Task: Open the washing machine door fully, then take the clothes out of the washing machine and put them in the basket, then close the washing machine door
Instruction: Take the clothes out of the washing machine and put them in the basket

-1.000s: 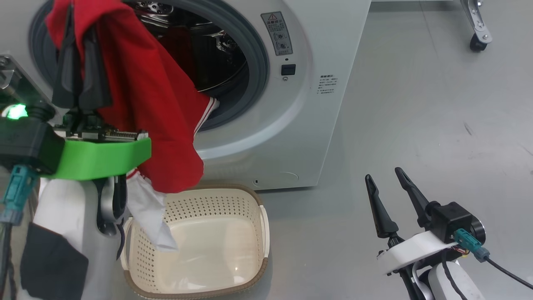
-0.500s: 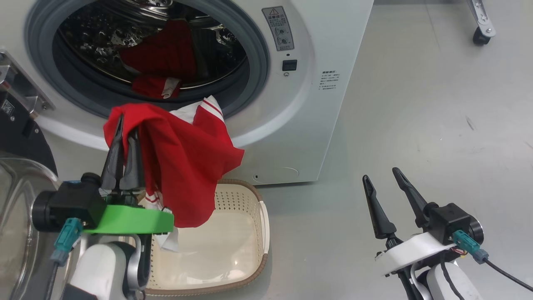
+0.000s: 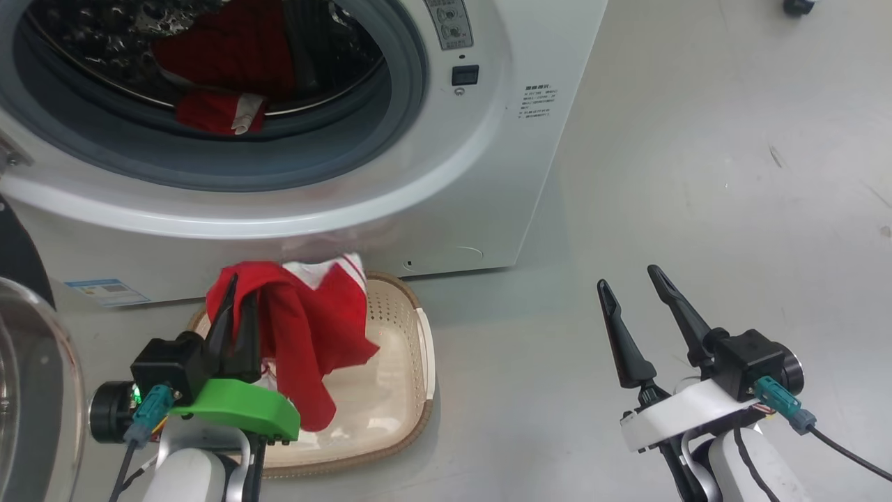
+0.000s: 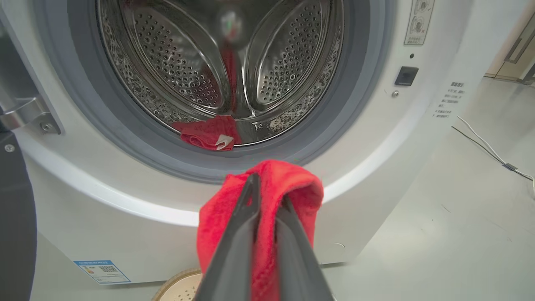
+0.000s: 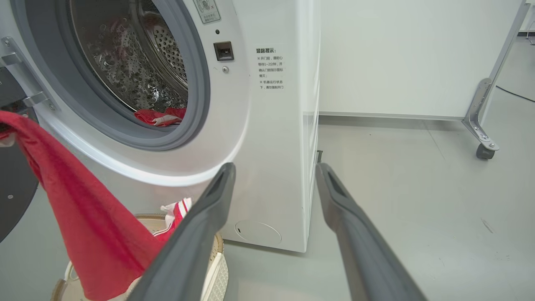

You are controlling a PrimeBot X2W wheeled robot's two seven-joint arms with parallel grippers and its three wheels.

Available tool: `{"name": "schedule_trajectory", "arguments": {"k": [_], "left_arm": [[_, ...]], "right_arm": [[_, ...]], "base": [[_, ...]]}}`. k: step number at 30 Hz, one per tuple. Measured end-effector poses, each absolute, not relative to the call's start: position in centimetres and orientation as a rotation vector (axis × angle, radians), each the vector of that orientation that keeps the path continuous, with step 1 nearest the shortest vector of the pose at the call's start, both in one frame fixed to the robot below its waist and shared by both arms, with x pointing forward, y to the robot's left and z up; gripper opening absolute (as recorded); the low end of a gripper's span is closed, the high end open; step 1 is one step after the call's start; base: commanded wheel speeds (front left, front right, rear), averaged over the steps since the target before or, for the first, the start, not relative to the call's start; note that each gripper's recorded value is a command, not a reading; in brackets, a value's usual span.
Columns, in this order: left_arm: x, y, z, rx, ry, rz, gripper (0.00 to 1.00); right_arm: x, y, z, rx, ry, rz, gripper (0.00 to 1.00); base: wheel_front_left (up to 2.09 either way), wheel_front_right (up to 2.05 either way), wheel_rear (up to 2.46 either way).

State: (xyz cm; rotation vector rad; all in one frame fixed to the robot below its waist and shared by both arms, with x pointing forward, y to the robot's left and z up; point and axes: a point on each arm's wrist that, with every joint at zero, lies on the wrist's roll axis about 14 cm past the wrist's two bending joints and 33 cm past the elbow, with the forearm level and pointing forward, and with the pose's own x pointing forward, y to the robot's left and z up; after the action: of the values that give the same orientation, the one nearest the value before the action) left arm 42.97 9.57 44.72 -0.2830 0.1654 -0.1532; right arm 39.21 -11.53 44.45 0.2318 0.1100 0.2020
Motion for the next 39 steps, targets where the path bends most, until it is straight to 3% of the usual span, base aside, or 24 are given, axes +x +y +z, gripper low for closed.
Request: {"name": "schedule_trajectory", "arguments": {"k": [20,39], "left_arm": [[46.0,6.7,32.5,-0.258,0.506,-0.199,0.0],[42.8,4.6,19.6,-0.243,0.924,-0.239,0.0]], "right_arm": [[43.1,-13.5,41.6,0.24,0.145,0.145,1.0],[45.4,-14.9,36.9,0.212,0.23,0.111,1.0]], "base": [[0.0,0.0,0.0],[0.0,0.0,0.0]]}}
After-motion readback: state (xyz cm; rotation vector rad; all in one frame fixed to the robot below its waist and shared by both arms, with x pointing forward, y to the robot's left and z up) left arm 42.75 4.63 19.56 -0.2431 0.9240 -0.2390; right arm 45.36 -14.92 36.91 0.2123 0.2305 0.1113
